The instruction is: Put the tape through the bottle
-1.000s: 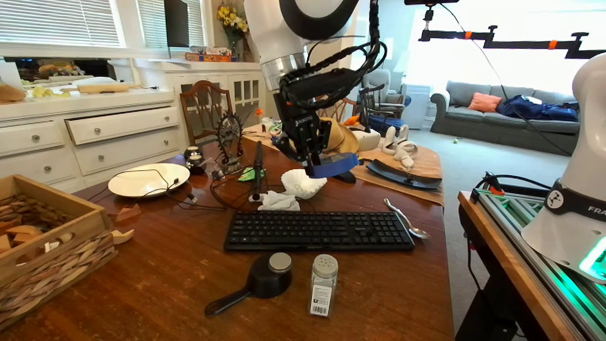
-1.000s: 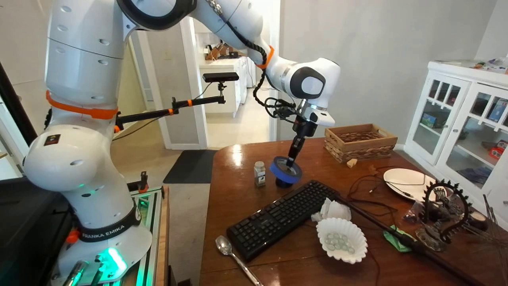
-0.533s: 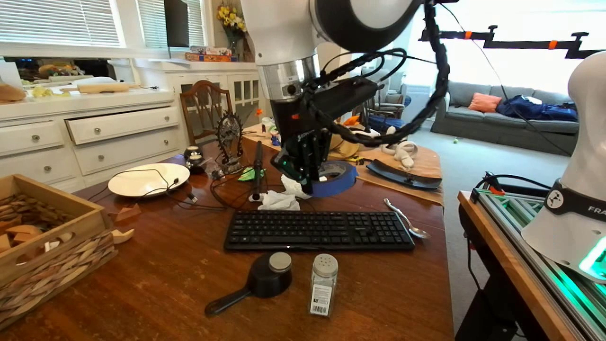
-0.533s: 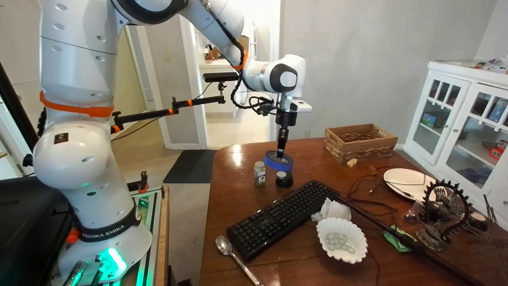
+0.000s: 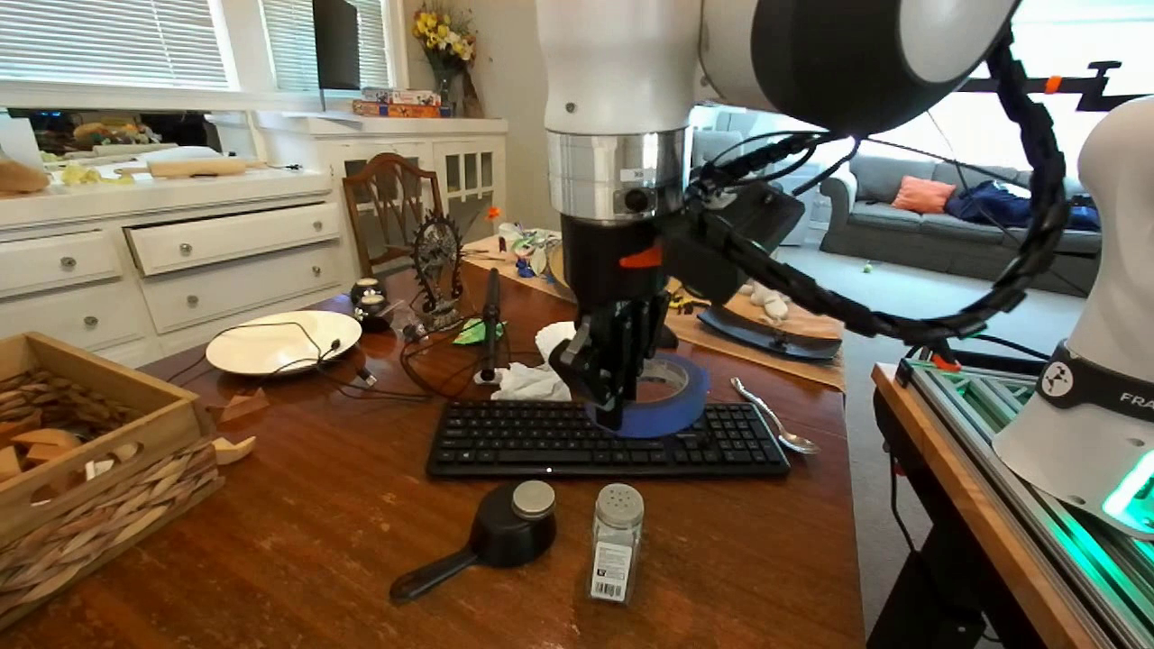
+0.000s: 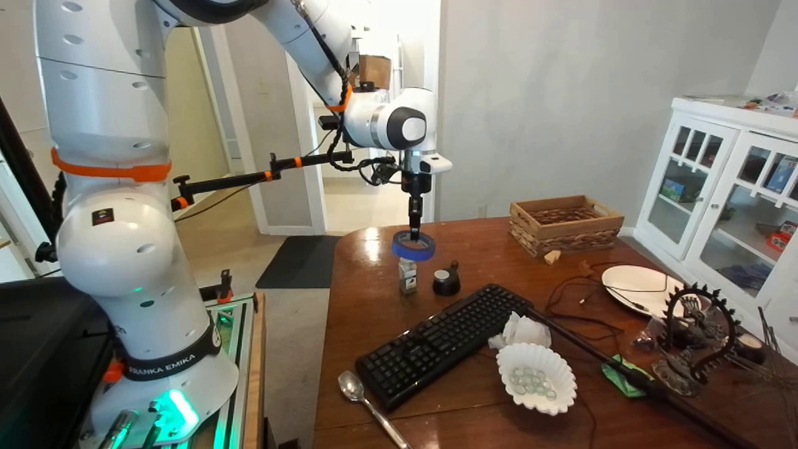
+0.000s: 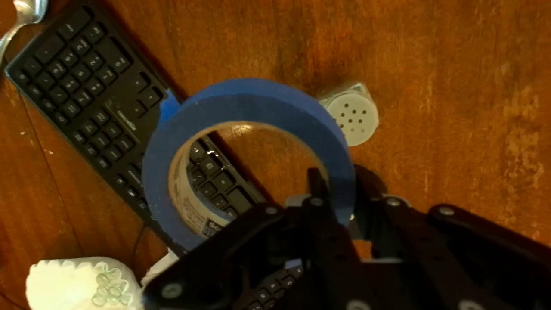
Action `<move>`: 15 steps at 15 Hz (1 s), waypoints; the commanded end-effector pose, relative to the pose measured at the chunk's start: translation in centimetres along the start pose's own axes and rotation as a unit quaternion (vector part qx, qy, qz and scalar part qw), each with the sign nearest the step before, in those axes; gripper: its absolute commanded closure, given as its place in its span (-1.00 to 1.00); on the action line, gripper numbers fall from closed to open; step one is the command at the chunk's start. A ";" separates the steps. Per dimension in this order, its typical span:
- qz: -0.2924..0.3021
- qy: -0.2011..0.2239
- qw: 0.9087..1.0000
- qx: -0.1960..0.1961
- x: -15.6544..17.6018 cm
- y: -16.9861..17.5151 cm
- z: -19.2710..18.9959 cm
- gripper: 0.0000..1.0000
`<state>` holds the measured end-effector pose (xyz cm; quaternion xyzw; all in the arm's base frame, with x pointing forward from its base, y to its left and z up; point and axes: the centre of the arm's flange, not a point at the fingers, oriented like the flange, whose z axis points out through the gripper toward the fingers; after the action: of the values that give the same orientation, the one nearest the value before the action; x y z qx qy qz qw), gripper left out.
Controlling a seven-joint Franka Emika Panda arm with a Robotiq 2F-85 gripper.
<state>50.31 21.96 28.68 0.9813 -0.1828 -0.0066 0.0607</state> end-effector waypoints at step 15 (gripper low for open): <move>-0.092 0.029 0.995 0.024 -6.0 -5.4 4.2 0.90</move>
<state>46.63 25.79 25.54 0.9916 -0.1239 0.0136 0.0333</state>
